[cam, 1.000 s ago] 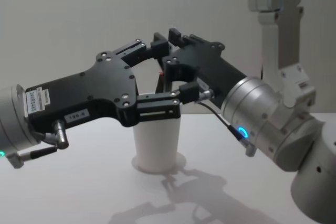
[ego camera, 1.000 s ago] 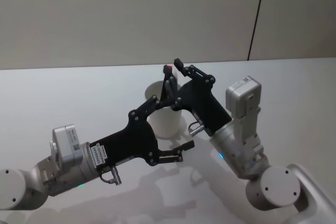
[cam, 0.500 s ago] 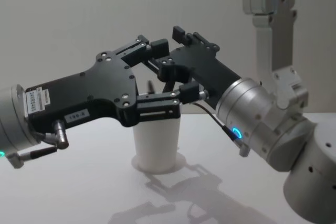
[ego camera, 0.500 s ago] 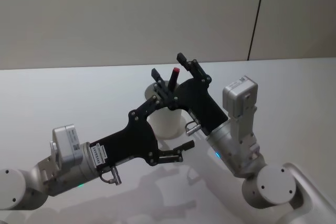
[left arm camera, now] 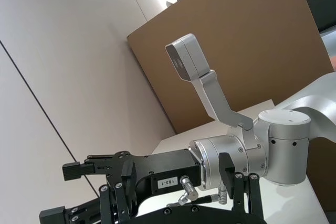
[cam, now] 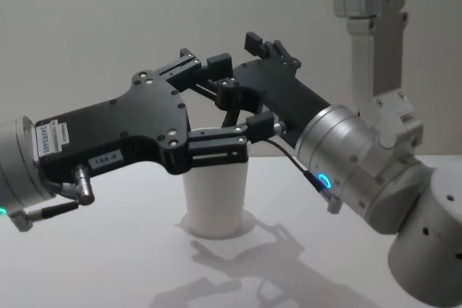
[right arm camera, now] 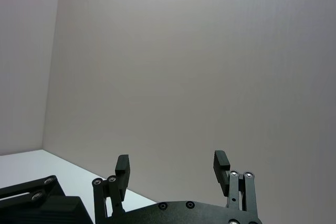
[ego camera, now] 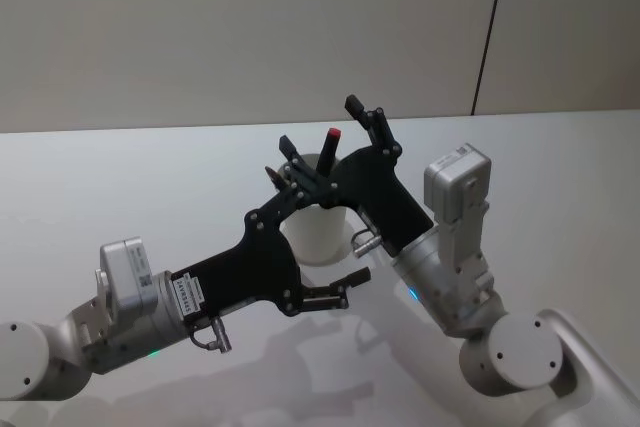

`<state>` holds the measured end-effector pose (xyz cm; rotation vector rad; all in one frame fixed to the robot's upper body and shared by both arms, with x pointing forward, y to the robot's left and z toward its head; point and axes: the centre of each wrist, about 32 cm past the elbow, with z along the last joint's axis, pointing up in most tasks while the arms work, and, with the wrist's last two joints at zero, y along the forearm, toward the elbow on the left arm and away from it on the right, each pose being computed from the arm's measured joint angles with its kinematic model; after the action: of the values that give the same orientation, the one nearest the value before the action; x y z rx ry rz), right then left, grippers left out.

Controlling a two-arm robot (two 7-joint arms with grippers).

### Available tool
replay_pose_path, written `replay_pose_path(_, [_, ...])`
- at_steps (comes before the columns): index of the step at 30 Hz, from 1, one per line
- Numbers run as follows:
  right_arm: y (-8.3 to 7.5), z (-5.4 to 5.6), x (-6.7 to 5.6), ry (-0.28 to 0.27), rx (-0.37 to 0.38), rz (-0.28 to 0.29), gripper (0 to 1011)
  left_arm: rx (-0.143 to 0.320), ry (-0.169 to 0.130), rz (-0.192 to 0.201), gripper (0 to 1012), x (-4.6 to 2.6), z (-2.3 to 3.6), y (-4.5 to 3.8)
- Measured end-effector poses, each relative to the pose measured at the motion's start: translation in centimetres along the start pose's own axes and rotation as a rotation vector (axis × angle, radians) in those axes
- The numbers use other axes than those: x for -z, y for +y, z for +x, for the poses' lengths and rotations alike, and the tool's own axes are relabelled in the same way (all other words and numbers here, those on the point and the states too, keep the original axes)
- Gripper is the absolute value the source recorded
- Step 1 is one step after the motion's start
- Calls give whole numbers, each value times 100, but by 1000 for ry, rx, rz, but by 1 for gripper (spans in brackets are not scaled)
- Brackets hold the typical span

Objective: Place the pen into the pen holder.

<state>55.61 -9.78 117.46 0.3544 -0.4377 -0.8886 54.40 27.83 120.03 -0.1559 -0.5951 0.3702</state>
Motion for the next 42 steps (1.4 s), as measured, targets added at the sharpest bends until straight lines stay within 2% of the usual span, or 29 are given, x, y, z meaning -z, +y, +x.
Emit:
replay_pose_path(19, [-26,0,-26,-9,16,1,1002,0,0,0,1004,0,0,0])
replay_pose_path(32, [-156,-6,-133,-40,72,-14,1002,0,0,0,1004,0,0,0])
replay_pose_path(42, [-290,14,-260,-65,127,-17,1001,0,0,0,1004,0,0,0])
